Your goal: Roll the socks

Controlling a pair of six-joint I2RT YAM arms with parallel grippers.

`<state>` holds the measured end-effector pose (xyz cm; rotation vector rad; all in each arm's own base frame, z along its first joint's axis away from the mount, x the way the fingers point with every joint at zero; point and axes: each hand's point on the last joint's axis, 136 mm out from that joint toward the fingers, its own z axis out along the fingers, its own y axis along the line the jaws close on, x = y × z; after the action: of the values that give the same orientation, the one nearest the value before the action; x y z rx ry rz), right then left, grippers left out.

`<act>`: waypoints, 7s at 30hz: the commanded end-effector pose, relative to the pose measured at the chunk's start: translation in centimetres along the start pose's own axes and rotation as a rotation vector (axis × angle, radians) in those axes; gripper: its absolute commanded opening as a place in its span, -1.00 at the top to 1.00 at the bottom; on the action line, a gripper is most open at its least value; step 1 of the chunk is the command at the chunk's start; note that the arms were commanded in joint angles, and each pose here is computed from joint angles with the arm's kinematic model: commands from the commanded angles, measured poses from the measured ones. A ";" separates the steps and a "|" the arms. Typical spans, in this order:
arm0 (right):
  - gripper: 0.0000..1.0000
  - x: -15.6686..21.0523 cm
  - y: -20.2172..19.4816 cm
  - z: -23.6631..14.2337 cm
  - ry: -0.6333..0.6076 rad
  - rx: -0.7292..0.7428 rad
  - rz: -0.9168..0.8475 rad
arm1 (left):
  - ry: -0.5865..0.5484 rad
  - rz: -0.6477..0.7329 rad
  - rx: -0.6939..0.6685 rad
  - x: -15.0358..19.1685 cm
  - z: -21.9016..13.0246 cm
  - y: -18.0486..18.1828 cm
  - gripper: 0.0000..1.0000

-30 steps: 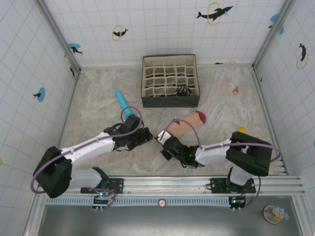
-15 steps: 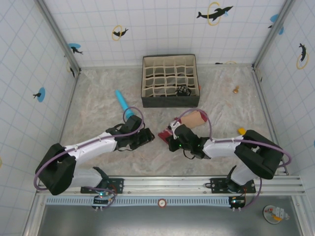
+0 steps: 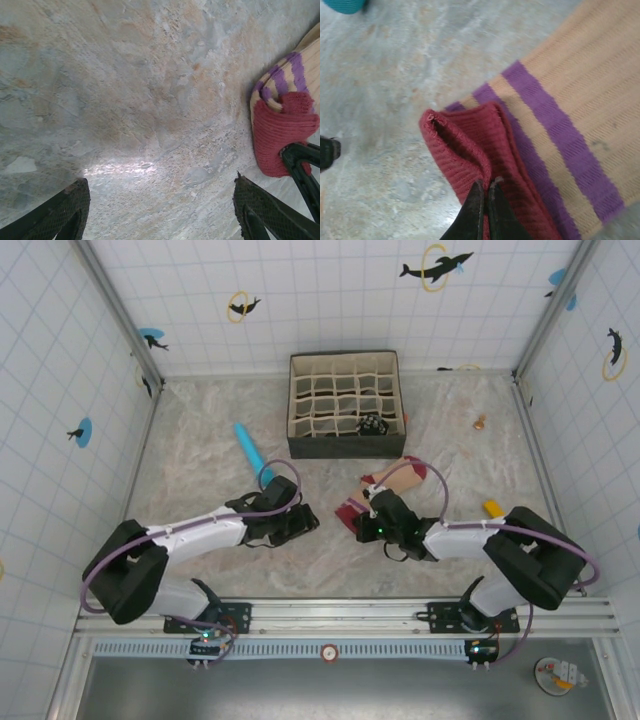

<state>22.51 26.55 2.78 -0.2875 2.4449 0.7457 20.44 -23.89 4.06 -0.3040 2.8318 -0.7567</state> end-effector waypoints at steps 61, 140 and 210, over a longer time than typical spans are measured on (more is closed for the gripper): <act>1.00 2.1 -5.7 -0.6 0.076 0.000 0.303 | -0.102 0.075 0.115 -1.4 10.2 -9.0 0.44; 1.00 5.1 3.4 0.6 -0.102 0.082 -0.809 | -0.044 0.005 -0.015 -1.3 0.0 -3.5 -0.38; 1.00 5.5 -5.1 1.6 0.246 -0.187 0.648 | -0.073 0.003 0.161 -0.7 9.6 -5.2 0.91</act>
<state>23.62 26.18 1.61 0.1934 2.4850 1.4665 25.69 -34.61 2.37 -0.2446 2.5389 -1.0772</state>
